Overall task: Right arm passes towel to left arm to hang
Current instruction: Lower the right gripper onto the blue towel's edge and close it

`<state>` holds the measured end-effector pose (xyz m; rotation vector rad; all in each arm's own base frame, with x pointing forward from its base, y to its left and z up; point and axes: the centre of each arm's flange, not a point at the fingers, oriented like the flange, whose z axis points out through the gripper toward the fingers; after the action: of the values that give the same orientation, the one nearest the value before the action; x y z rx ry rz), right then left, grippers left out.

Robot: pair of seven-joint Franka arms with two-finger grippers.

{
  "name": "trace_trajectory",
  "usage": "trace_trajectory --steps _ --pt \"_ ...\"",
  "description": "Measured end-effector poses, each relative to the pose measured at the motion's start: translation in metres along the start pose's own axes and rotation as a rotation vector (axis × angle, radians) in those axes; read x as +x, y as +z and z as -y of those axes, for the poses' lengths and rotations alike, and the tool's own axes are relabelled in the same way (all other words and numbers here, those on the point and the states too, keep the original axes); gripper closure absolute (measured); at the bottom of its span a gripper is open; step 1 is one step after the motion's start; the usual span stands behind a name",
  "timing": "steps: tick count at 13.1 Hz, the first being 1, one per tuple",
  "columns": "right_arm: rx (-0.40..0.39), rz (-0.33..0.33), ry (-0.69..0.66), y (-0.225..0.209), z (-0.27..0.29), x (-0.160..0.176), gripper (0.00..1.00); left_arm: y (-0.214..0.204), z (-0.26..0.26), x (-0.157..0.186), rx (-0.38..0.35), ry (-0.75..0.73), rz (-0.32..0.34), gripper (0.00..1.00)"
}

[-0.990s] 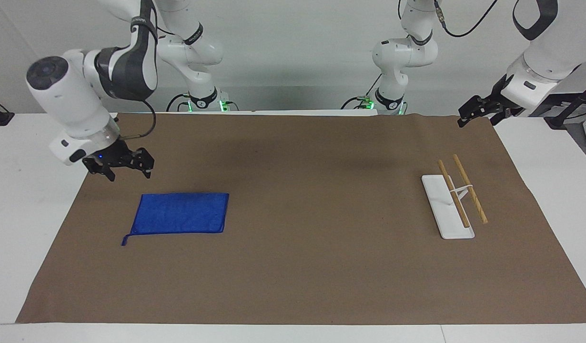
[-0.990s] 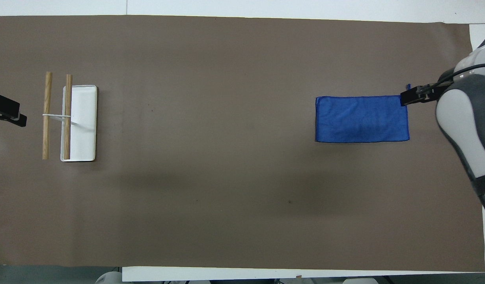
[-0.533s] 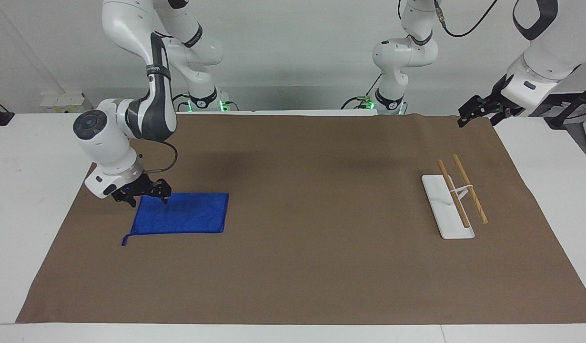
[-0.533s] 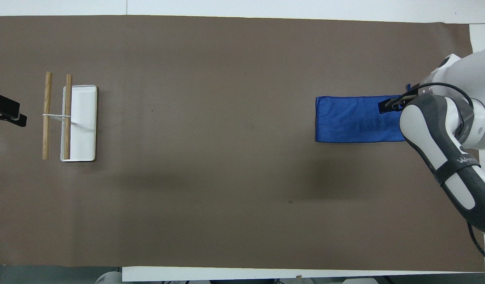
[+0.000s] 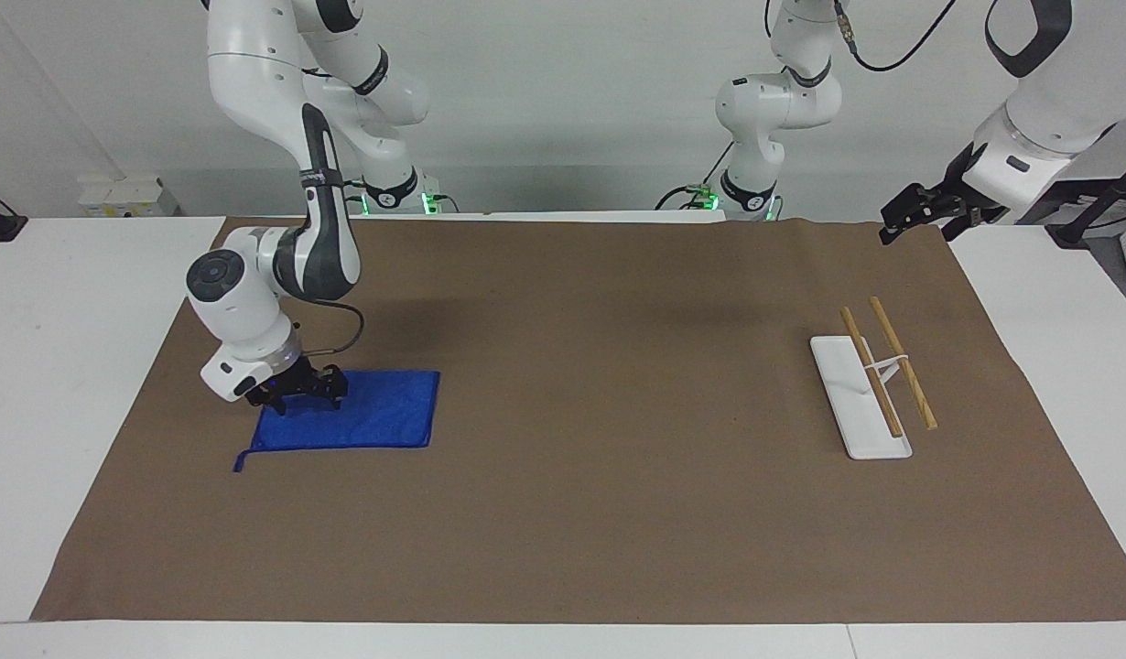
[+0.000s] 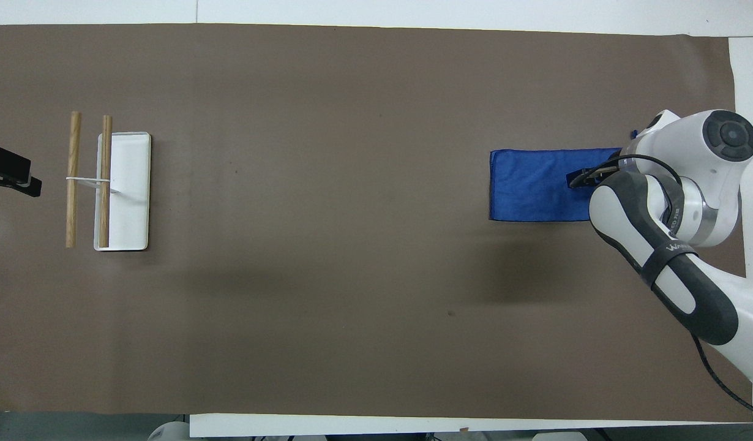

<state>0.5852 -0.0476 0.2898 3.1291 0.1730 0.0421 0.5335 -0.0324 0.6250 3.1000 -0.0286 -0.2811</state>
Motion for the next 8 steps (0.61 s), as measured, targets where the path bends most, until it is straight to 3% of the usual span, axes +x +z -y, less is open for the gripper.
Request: trace_trajectory --steps 8 --pt "0.003 0.014 -0.009 0.0061 0.001 -0.0049 0.16 0.0 0.0 0.0 0.0 0.0 0.0 0.0"
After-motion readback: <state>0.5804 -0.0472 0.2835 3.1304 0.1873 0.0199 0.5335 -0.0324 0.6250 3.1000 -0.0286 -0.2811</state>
